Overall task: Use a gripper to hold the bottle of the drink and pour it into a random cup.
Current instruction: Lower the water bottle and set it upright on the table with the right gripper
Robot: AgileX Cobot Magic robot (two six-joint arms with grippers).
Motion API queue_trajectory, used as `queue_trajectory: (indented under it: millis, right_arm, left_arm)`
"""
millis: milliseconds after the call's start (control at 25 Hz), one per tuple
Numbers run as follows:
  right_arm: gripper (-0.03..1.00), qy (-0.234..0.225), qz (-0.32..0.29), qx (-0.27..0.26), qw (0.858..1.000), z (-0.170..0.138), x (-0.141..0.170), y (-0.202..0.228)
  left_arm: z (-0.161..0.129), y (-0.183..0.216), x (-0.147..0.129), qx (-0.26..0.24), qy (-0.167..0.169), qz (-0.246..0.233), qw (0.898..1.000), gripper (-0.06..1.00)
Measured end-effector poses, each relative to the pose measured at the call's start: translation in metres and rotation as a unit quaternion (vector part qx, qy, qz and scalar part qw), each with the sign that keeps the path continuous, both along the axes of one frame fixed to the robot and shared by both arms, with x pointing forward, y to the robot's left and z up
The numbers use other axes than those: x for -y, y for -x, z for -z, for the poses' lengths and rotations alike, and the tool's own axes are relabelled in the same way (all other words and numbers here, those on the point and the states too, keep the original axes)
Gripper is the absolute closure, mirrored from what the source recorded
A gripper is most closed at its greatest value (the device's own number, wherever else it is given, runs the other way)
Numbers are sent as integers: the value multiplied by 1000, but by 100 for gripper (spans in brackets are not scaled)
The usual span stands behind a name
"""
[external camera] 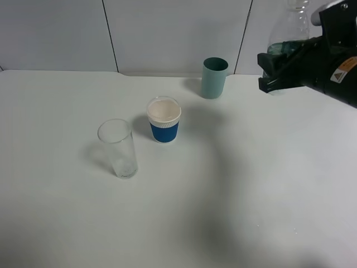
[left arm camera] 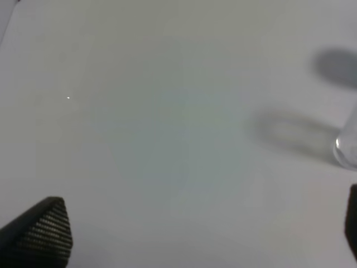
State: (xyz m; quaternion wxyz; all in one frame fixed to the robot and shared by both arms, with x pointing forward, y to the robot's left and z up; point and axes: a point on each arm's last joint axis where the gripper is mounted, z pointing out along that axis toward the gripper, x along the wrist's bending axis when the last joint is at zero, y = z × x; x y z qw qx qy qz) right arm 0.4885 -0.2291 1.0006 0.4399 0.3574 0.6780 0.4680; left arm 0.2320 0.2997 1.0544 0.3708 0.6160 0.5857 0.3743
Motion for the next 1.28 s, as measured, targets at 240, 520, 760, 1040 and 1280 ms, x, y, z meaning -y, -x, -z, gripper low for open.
queue_trajectory:
  millis: [240, 520, 760, 1040, 1280]
  right_arm:
    - [44, -15, 37, -4, 999, 13, 9, 11]
    - [44, -6, 103, 11, 995, 17, 20, 6]
    - [44, -16, 163, 17, 986, 41, 28, -8]
    - [44, -65, 218, 6, 974, 86, 33, -20]
    - [44, -92, 236, -70, 965, 131, 34, -19]
  left_arm:
    - [0, 0, 0, 0, 0, 0, 1000, -5]
    - [0, 0, 0, 0, 0, 0, 1000, -5]
    - [0, 0, 0, 0, 0, 0, 1000, -5]
    - [0, 0, 0, 0, 0, 0, 1000, -5]
    - [0, 0, 0, 0, 0, 0, 1000, -5]
